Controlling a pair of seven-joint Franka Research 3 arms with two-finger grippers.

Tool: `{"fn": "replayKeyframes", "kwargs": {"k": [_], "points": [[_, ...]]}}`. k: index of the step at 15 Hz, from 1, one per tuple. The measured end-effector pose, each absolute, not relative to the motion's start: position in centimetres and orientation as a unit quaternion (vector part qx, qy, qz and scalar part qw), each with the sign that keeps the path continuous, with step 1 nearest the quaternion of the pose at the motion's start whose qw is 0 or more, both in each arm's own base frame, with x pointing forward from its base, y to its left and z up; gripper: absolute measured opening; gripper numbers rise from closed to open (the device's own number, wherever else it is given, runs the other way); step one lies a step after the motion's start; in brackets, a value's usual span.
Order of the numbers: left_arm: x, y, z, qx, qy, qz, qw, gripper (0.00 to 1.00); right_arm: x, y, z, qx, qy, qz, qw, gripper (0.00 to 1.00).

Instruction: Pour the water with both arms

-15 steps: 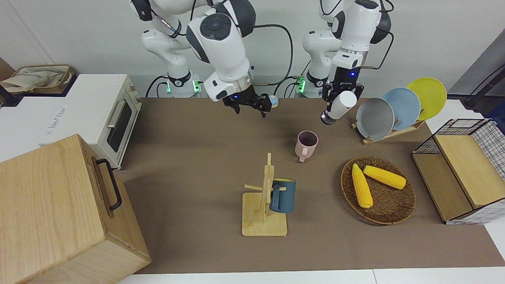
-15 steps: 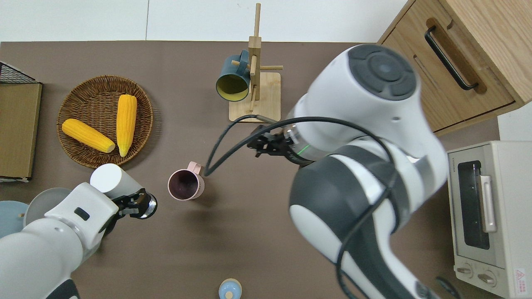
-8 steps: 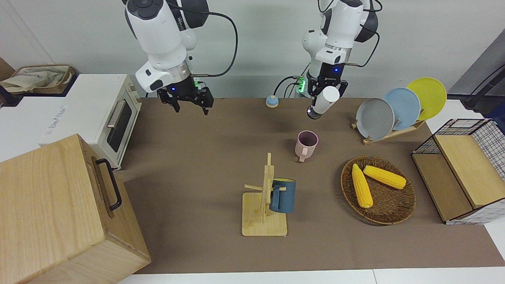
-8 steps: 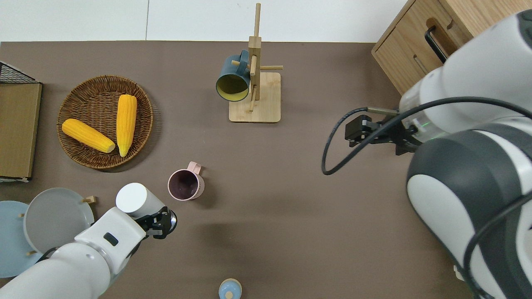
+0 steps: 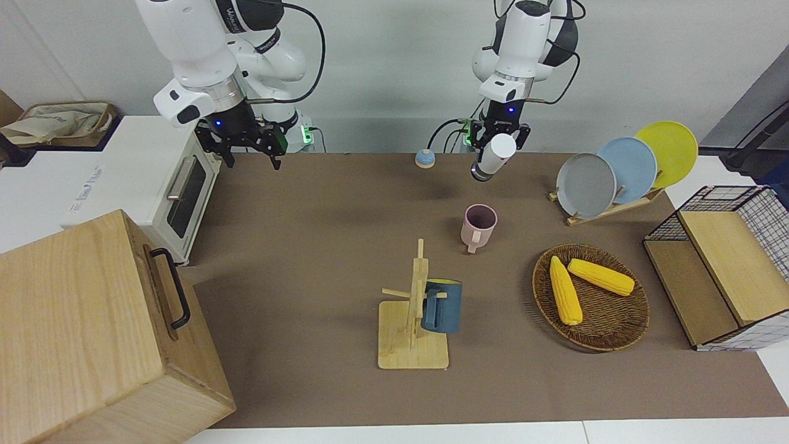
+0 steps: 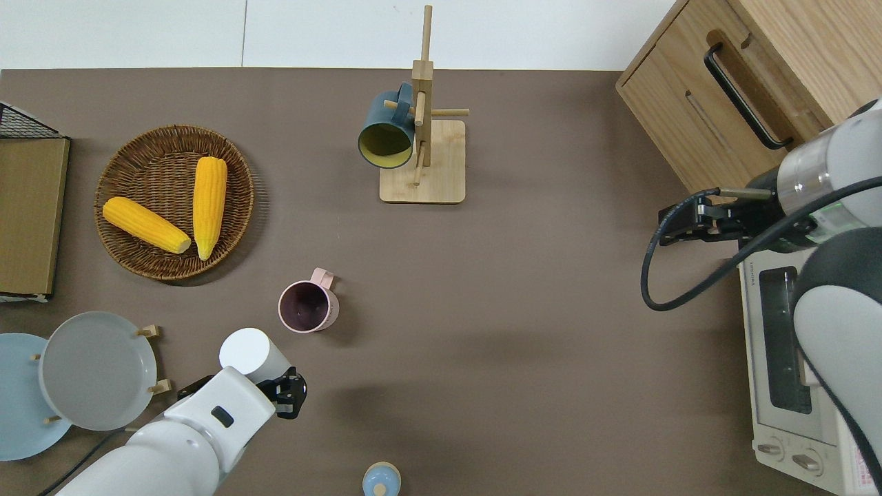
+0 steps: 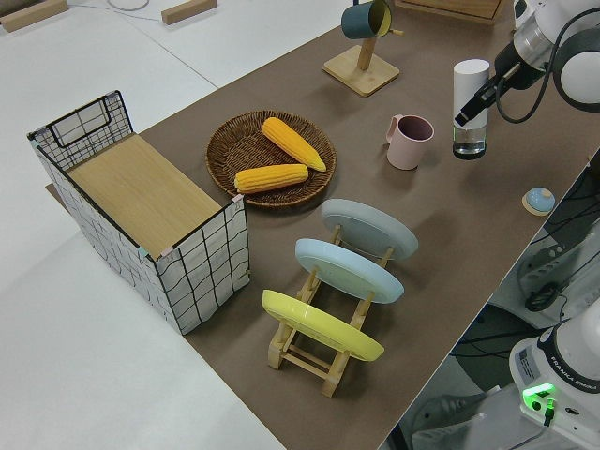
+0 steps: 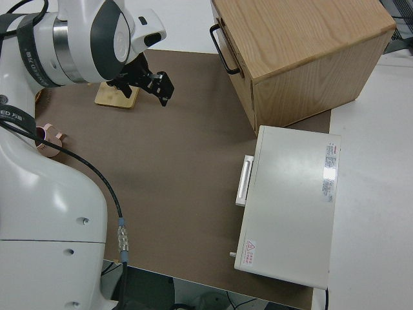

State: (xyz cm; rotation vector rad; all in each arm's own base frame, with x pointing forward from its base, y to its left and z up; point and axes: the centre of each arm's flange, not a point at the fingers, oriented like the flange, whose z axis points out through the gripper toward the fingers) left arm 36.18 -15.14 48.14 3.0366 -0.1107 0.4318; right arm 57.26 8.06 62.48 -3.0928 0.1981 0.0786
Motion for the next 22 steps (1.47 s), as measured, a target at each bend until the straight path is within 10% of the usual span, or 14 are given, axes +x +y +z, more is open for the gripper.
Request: {"fn": "replayKeyframes", "kwargs": {"k": [22], "points": [[43.1, -16.3, 41.3, 0.999, -0.028, -0.02, 0.038, 0.63, 57.2, 1.4, 63.5, -0.999, 0.03, 0.014, -0.016, 1.0]]}}
